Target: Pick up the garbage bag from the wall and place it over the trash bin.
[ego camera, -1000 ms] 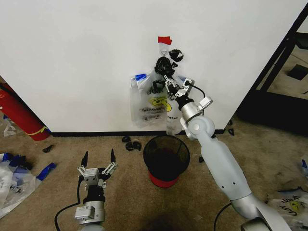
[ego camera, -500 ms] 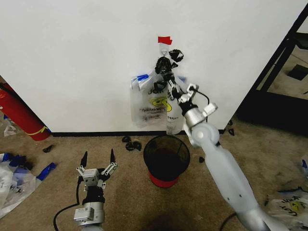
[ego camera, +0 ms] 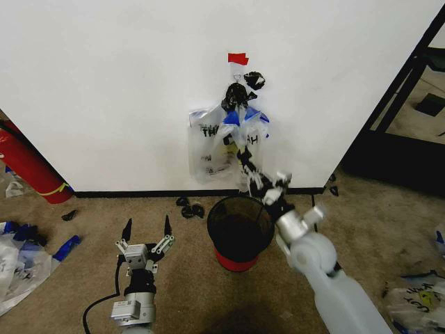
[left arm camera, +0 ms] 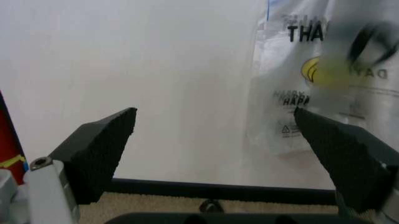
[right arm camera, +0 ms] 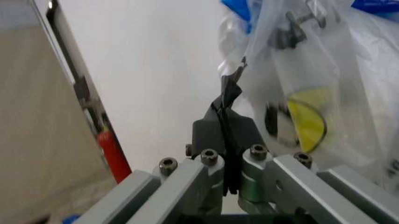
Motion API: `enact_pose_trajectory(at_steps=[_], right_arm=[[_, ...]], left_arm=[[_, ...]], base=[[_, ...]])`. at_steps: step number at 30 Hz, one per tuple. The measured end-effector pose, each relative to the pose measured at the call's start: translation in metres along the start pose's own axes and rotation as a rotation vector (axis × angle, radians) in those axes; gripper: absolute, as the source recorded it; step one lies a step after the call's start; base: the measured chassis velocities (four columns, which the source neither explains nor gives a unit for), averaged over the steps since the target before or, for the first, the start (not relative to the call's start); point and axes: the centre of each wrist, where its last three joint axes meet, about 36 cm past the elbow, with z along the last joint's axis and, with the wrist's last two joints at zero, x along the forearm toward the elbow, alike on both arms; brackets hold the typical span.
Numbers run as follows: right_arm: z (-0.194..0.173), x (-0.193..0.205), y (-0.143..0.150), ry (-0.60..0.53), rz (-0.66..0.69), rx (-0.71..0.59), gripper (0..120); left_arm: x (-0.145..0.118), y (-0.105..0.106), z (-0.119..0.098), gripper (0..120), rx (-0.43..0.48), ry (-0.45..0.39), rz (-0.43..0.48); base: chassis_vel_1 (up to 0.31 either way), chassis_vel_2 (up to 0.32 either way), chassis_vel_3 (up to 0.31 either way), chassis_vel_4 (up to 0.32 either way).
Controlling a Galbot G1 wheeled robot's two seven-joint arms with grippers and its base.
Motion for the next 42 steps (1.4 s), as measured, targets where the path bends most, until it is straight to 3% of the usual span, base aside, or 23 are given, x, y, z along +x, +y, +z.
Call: enact_pose_trajectory(at_steps=[22,42], right_arm=[[0.011,0.121,0.019,0.028,0.034,0.323,0],[0.041,0.178,0.035,0.039,0.007,0.374,0]], left_arm=[[-0.005,-0.004,0.001,100,0.018,-0.003,0.042],[-0.002,-0.002,0.001,100,0.014,-0.002,0.010]], base=[[0.000,0.000,0.000,0.000],[0.000,0.000,0.000,0.000]])
